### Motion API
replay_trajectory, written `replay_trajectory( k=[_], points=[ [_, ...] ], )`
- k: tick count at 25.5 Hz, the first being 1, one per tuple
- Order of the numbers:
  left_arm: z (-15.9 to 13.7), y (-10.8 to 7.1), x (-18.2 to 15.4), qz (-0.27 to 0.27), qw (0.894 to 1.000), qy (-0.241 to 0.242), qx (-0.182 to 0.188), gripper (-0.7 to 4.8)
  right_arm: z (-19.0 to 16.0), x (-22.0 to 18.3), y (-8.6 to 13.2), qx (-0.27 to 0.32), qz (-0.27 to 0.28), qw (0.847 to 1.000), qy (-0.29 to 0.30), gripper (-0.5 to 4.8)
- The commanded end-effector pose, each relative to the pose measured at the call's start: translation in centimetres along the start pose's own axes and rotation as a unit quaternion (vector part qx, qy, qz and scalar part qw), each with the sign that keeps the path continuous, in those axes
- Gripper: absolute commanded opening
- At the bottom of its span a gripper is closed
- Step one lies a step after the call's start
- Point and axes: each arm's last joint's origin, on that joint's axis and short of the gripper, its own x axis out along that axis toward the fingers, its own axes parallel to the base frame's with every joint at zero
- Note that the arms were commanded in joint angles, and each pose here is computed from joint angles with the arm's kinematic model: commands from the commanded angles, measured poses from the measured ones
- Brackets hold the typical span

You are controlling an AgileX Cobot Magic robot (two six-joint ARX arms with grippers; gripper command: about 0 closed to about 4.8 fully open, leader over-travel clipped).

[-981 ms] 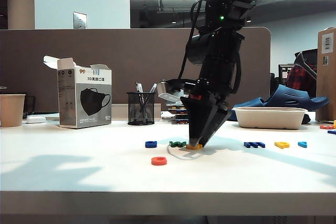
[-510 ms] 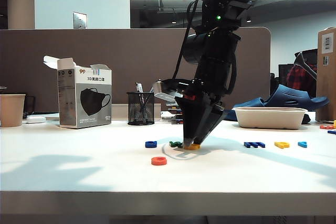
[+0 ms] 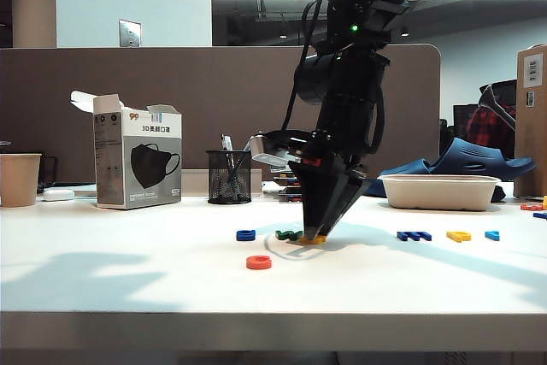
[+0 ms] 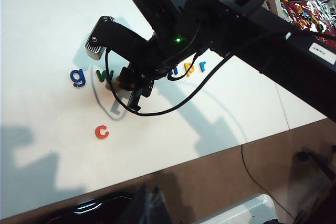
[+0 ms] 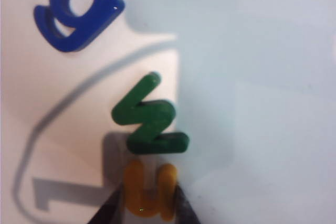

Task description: Select the appropriate letters from the row of letter magnets placed on the table to arrange into the word "cup".

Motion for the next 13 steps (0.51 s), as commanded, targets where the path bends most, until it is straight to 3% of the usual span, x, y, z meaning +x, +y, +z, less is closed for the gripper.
replay_trajectory(
  k=[1,13],
  points=[
    [0.08,-0.05,-0.22,-0.003,1.0,-0.006,0.002,-0.05,0.01,0.31,0.15,0.001,0.002,1.0,0.006,1.07],
    [0.08,-0.05,-0.22,-0.003,1.0,-0.006,0.002,-0.05,0.03,0.28,0.09,0.003,-0.006,1.0,0.006,1.03]
  ],
)
